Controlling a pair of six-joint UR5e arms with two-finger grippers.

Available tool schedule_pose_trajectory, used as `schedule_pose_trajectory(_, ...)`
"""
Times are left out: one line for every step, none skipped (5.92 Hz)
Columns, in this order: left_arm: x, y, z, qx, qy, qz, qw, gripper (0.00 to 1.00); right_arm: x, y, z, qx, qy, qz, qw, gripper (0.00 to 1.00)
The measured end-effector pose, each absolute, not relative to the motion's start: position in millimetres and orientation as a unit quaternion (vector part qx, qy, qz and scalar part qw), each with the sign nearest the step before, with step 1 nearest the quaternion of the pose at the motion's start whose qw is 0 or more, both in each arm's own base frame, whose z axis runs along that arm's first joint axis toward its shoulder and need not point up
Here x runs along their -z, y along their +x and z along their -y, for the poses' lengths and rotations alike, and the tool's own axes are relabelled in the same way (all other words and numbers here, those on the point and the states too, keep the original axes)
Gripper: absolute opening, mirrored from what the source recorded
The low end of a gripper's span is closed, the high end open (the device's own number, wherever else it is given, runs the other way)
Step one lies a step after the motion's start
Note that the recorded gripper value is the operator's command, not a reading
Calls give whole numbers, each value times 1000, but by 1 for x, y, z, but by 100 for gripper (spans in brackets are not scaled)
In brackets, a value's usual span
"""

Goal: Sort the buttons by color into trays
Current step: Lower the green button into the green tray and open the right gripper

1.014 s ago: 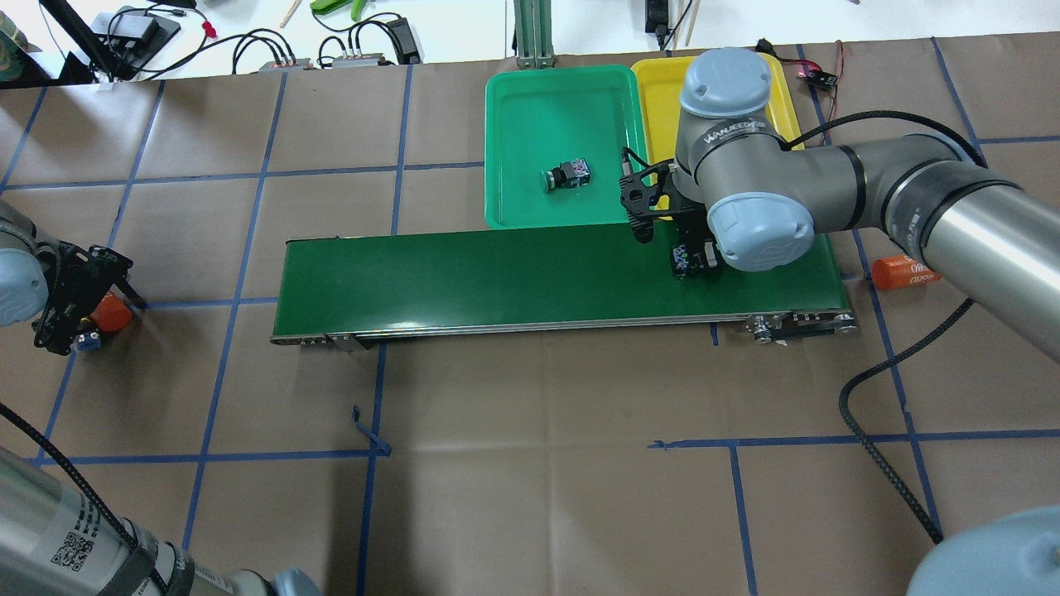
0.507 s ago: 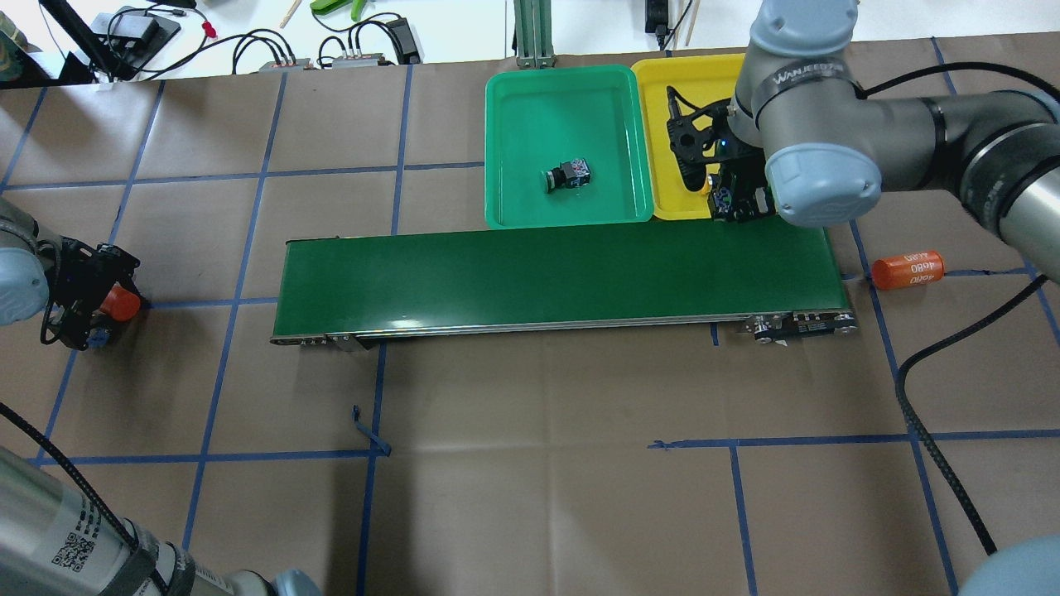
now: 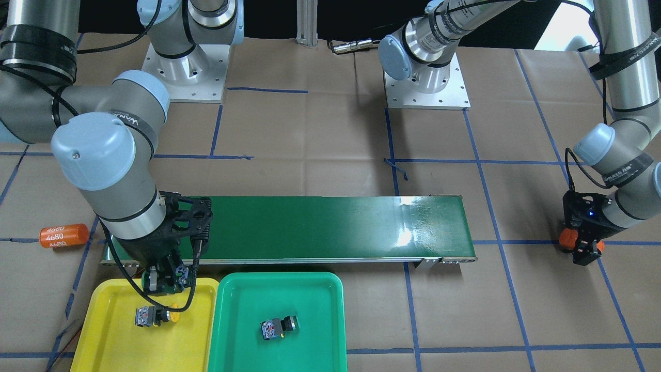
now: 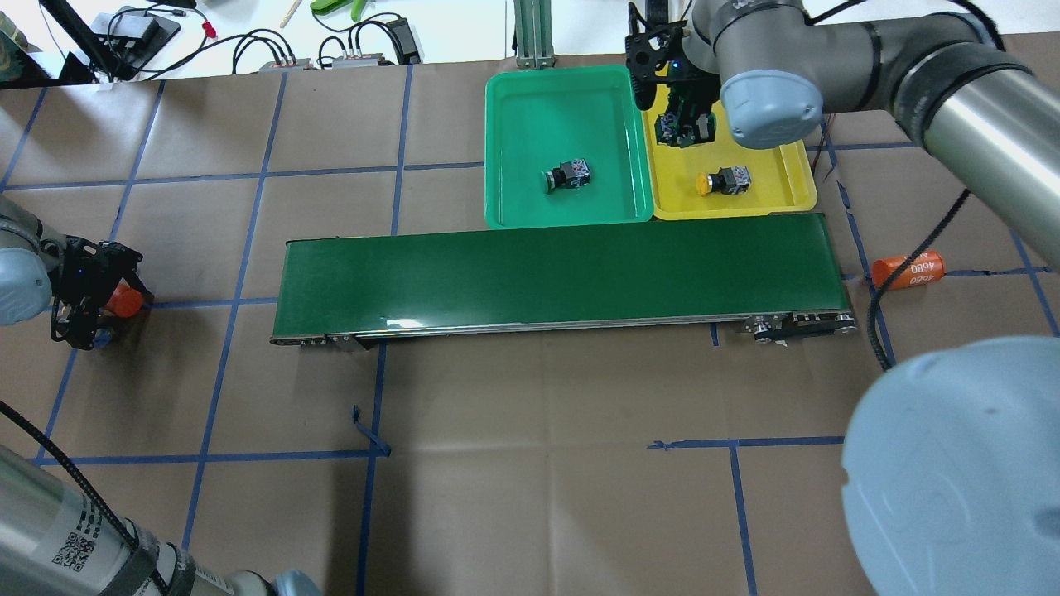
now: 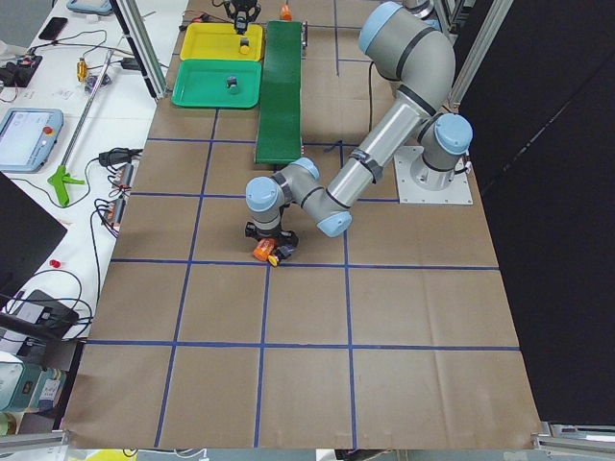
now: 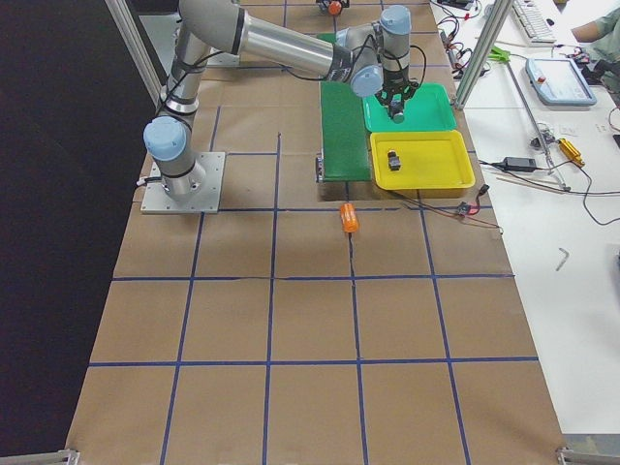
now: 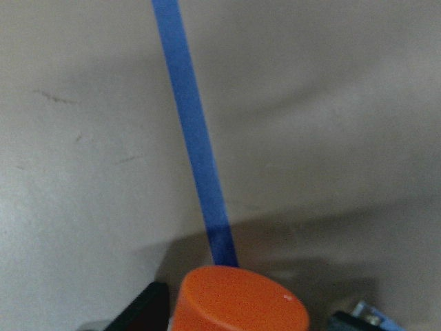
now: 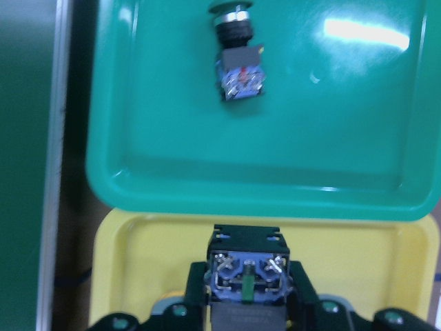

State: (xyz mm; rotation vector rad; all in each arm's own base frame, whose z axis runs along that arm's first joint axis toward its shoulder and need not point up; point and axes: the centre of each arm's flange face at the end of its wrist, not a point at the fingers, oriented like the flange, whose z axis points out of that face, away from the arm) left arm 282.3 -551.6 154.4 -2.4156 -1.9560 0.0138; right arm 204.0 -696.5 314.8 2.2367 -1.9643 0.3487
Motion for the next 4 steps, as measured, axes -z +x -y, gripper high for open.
schedule_pose_trajectory(-155, 282, 552, -5, -776, 631, 17, 39, -294, 244, 720, -146, 747, 644, 70, 8)
schedule_pose_trajectory(-155, 282, 552, -5, -774, 633, 17, 34, -273, 279, 735, -171, 751, 635, 60, 23)
schedule_pose_trajectory(-156, 282, 551, -5, -772, 636, 17, 26, -255, 304, 741, -188, 756, 625, 52, 99)
schedule_pose_trajectory(-159, 283, 551, -4, -767, 641, 16, 24, -246, 315, 743, -199, 757, 621, 49, 100)
